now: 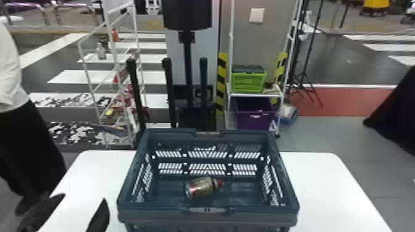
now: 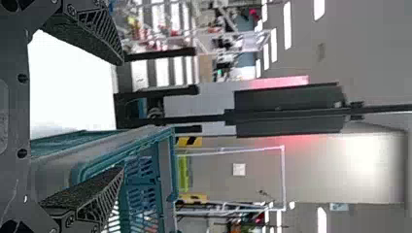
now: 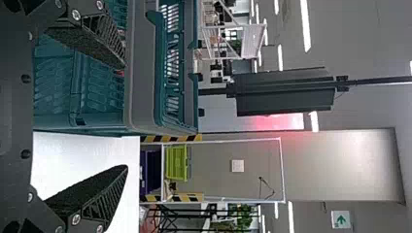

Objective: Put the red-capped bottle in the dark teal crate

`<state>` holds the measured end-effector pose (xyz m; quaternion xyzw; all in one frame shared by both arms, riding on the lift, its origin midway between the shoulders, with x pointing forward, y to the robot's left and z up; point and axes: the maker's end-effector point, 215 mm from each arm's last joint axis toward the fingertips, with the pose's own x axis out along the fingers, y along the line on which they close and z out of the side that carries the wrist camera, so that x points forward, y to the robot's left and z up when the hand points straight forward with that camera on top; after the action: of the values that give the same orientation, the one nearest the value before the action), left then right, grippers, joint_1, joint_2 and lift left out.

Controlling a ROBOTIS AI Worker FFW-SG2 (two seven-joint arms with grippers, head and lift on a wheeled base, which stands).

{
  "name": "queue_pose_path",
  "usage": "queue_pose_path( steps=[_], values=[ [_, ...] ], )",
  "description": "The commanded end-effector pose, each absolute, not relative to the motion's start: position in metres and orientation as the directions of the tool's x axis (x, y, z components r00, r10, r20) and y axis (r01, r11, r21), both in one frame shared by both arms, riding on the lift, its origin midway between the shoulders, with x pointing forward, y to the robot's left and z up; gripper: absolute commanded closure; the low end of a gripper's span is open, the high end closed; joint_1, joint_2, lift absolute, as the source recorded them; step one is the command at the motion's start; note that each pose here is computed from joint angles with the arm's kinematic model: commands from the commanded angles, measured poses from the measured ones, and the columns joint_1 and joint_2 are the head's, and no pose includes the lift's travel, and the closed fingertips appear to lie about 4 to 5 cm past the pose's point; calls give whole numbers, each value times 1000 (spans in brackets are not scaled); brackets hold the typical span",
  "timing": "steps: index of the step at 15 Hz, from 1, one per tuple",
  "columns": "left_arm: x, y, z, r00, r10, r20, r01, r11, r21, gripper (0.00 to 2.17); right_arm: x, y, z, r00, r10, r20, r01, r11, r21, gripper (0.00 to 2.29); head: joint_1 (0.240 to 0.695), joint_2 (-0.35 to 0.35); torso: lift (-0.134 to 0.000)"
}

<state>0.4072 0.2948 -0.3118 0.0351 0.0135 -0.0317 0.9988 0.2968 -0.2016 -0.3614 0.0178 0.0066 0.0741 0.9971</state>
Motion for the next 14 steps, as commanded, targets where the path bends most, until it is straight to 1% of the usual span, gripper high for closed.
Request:
queue_pose_path(
  steps=[1,4,6,7,9,12,14],
  values=[
    [371,268,-327,998,-55,30,53,996,70,124,297,-198,-362,987,158,-20,-157,987,34,151,499,0,0],
    [339,240,-351,999,-15,30,14,999,34,124,297,-195,-364,986,166,-27,-165,986,31,151,499,0,0],
    [325,226,-360,1000,21,18,-21,1000,22,124,297,-192,-362,985,169,-21,-168,985,35,151,499,0,0],
    [319,223,-355,998,36,42,-36,999,15,120,298,-191,-363,985,171,-21,-170,985,33,151,499,0,0],
    [310,224,-351,997,47,59,-48,999,10,120,298,-187,-365,984,175,-24,-174,984,32,151,499,0,0],
    [301,226,-352,997,57,56,-58,998,9,117,298,-181,-364,982,186,-20,-185,982,27,151,499,0,0],
    [297,226,-350,996,56,73,-57,998,7,117,297,-182,-365,983,184,-22,-183,983,30,151,499,0,0]
  ],
)
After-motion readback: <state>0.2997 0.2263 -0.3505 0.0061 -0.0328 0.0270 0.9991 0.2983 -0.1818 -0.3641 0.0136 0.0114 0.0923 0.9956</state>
